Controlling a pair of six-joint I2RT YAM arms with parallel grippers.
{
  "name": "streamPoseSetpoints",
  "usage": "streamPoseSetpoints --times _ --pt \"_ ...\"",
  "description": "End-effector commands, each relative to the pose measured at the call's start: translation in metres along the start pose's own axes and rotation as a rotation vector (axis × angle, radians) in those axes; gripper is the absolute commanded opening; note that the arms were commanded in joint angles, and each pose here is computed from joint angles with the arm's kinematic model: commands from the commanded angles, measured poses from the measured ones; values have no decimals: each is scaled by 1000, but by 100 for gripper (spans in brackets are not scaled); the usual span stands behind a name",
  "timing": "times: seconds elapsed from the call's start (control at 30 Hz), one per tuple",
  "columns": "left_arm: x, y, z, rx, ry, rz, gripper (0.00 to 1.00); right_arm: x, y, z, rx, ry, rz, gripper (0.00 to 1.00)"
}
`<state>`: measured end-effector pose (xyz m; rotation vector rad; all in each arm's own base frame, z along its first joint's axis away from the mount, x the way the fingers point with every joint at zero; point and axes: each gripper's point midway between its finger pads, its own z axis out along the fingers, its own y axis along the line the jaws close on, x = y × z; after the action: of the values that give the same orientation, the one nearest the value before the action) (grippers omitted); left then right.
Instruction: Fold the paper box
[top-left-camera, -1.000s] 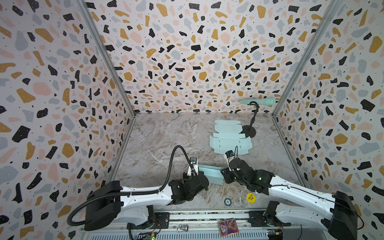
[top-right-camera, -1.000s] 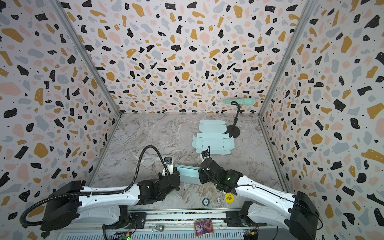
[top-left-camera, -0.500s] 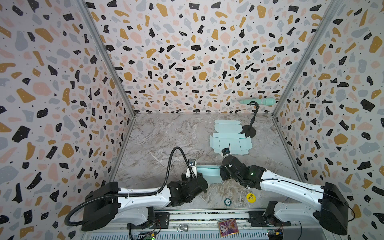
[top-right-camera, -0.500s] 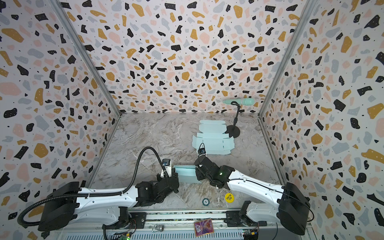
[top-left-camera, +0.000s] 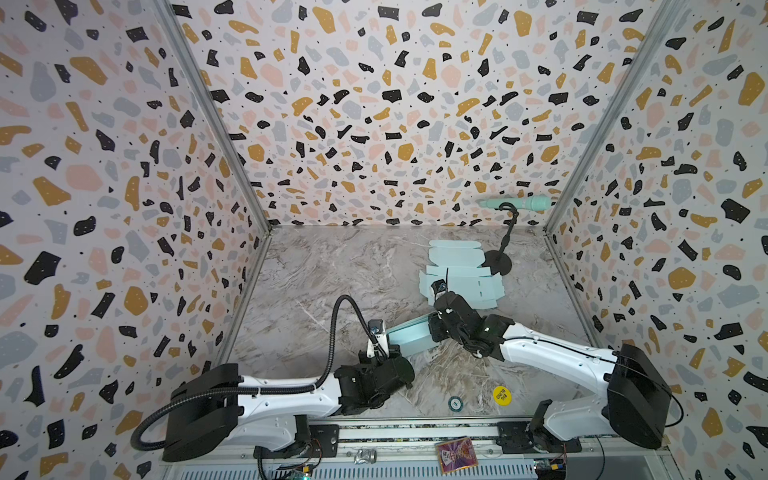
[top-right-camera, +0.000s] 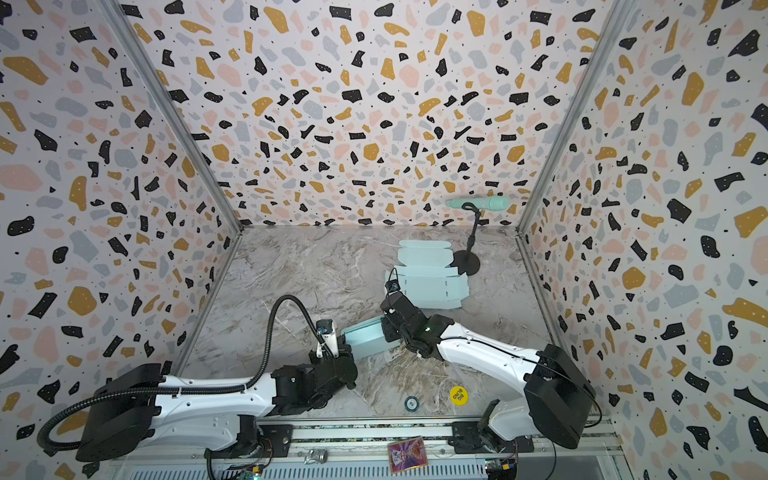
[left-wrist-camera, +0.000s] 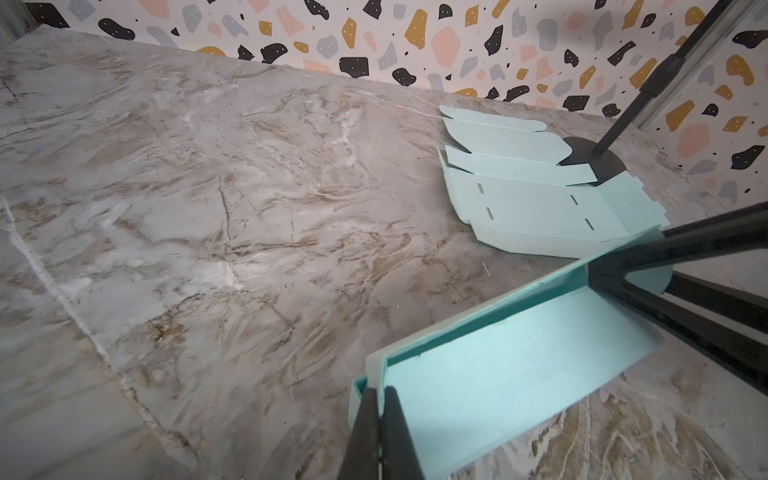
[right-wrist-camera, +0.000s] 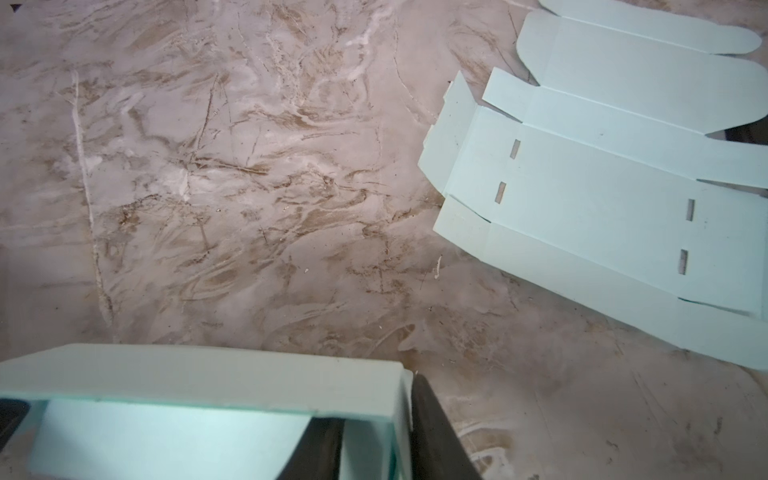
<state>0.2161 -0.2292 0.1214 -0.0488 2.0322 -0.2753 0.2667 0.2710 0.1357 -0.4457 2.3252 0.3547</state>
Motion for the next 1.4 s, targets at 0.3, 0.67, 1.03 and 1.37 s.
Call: streamPoseSetpoints --times 0.3,0.67,1.03,1.37 --pt "8 -3 -1 -4 13 -25 0 -11 9 -29 -99 -73 112 29" --pt "16 -6 4 -15 28 5 0 12 2 -33 -108 -35 167 39" --pt "15 -11 5 -16 25 27 0 28 -11 -46 -62 -7 195 44" --pt "17 -15 6 -12 33 35 0 40 -16 -46 -43 17 197 33"
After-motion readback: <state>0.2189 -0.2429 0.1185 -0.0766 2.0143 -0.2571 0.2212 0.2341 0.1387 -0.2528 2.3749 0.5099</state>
